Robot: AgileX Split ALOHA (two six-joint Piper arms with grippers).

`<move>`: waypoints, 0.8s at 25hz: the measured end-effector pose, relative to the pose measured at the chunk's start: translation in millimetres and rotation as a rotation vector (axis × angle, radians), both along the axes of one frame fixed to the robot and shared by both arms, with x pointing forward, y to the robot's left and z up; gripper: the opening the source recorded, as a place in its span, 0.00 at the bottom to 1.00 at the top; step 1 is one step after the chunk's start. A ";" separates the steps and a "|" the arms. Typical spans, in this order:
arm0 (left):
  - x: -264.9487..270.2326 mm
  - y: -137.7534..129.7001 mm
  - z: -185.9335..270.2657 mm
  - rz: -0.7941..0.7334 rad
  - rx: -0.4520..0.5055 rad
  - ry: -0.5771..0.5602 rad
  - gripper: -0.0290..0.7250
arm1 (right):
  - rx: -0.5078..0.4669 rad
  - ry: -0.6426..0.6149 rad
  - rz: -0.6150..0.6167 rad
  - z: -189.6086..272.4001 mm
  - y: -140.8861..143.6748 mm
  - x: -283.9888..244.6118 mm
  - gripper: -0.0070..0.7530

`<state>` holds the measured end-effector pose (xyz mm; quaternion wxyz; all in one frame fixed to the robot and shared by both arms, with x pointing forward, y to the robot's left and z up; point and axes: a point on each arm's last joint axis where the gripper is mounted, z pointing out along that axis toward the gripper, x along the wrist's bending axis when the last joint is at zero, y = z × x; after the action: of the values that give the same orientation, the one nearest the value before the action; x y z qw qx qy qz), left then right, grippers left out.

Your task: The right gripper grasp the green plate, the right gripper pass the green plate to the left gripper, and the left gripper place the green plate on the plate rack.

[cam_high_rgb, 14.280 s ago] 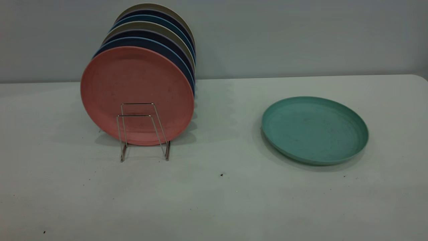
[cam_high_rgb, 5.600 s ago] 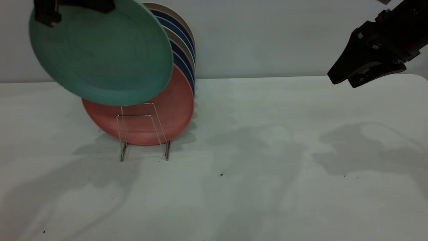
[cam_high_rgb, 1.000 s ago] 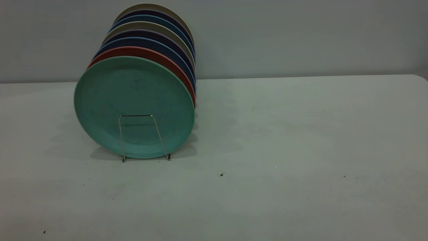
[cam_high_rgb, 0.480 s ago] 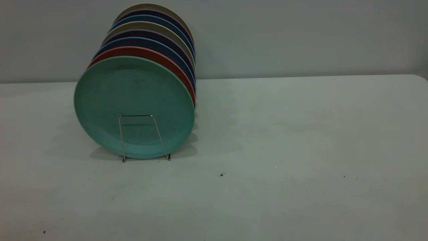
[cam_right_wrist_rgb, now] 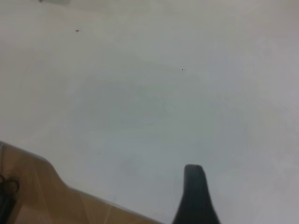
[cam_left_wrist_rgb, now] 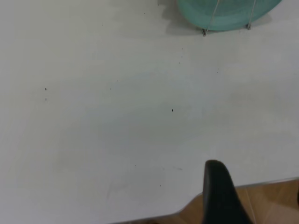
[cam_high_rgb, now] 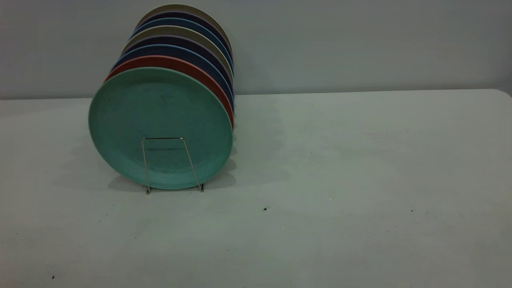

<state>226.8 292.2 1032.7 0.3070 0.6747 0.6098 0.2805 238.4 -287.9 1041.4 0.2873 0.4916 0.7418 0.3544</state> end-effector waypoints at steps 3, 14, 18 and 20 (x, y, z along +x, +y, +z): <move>0.0 0.0 0.0 -0.003 -0.001 0.000 0.60 | 0.002 -0.004 -0.014 0.0 0.0 -0.5 0.76; -5.3 0.0 -0.6 -0.018 -0.002 -0.037 0.60 | 0.012 -0.072 -0.125 -0.4 0.1 -9.3 0.76; -5.3 0.0 -0.6 -0.018 -0.002 -0.037 0.60 | 0.014 -0.071 -0.124 -0.5 0.4 -9.6 0.76; -5.3 0.0 -0.6 -0.018 -0.002 -0.037 0.60 | 0.015 -0.072 -0.124 -0.5 0.4 -9.7 0.76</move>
<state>221.5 292.1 1032.1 0.3214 0.6747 0.5980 0.2896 228.7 -287.5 1040.9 0.3316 0.5255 0.6964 0.3590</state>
